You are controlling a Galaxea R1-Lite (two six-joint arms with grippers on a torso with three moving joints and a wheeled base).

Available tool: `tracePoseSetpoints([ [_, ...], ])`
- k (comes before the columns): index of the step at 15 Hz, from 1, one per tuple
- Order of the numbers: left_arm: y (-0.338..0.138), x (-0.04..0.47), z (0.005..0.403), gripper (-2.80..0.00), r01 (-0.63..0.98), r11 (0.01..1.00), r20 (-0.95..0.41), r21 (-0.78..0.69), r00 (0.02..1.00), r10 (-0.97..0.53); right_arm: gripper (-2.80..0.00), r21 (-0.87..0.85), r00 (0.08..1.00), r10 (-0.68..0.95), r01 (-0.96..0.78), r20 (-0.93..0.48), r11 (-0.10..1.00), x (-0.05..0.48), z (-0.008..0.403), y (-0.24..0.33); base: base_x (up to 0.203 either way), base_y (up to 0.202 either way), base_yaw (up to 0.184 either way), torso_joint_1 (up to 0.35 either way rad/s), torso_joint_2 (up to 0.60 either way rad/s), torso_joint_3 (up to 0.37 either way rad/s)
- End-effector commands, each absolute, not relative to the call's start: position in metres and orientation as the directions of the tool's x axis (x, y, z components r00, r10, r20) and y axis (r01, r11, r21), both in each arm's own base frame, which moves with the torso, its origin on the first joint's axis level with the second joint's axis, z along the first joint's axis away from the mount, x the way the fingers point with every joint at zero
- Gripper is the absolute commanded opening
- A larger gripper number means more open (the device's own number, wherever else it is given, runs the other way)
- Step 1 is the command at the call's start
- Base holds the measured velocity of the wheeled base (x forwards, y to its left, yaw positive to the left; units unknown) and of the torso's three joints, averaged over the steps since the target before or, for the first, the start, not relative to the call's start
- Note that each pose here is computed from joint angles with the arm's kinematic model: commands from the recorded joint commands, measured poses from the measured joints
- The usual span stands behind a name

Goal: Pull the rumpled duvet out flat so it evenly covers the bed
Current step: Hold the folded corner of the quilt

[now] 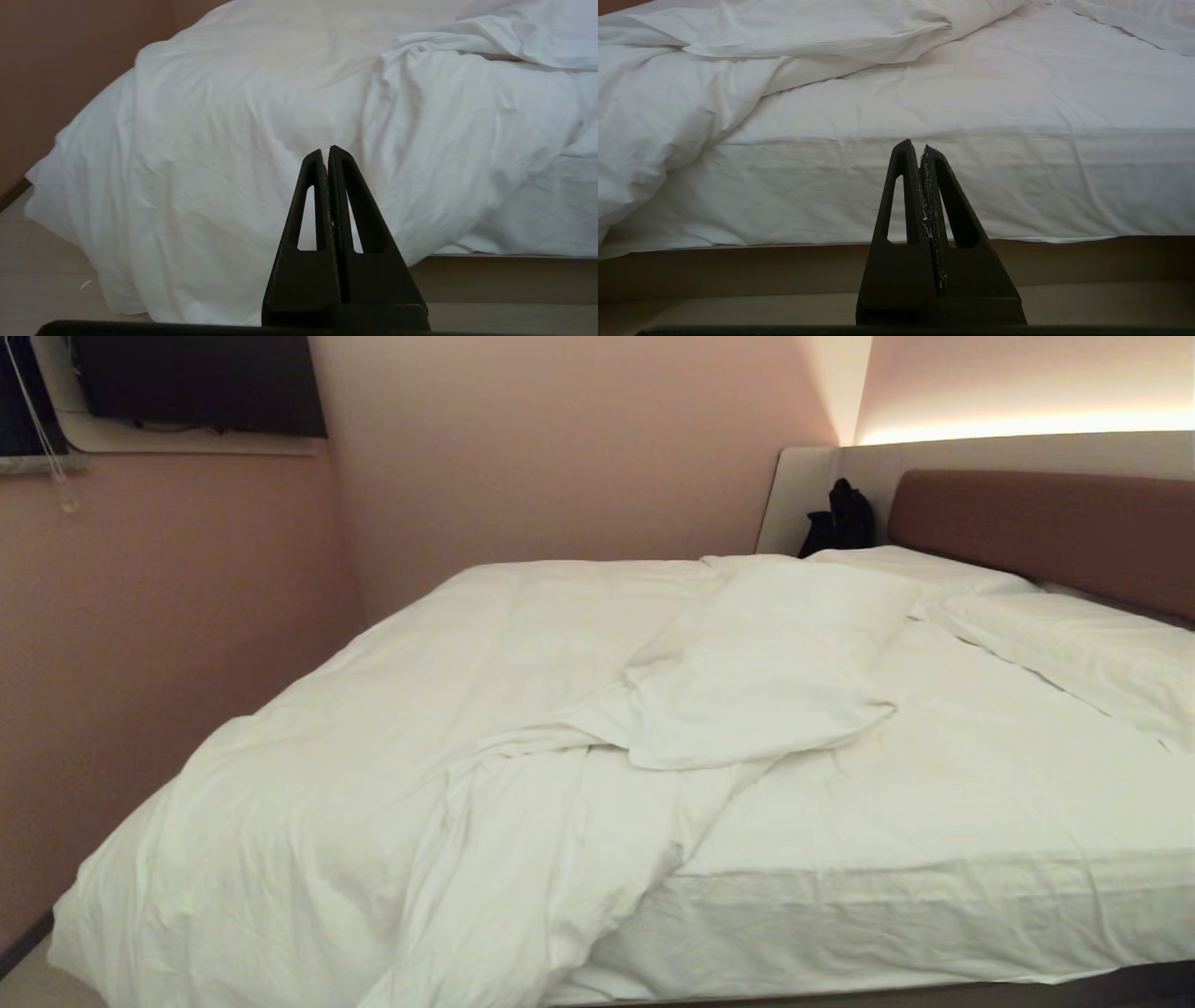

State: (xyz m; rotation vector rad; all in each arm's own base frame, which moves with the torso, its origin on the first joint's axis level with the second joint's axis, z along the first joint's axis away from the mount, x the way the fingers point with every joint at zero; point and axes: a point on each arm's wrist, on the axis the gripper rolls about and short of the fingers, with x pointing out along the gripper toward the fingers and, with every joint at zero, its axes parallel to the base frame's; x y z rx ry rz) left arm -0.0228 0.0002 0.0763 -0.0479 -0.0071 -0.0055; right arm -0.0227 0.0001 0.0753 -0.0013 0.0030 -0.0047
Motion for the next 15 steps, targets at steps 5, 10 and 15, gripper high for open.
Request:
tracePoseSetpoints([
  [5, 0.0002, -0.0228, 0.0763, -2.8, 0.005, 0.999, 0.008, -0.049, 1.0, -0.005, -2.8, -0.002, 1.0, -0.005, 0.005, -0.003, 1.0, -0.0227, 0.0754, 0.0001, 0.0, -0.195, 0.0, 0.0, 0.0, 0.003],
  [10, 0.0002, -0.0228, 0.0761, -2.8, 0.005, 0.999, 0.006, -0.049, 1.0, -0.005, -2.8, -0.002, 1.0, -0.005, 0.005, -0.003, 1.0, -0.0227, 0.0754, 0.0001, 0.0, -0.196, 0.0, 0.001, 0.0, 0.0],
  [15, 0.0003, -0.0228, 0.0761, -2.8, 0.003, 0.999, 0.006, -0.049, 1.0, -0.003, -2.8, -0.002, 1.0, -0.005, 0.005, -0.003, 1.0, -0.0227, 0.0754, 0.0001, 0.0, -0.193, 0.001, 0.002, 0.0, 0.003],
])
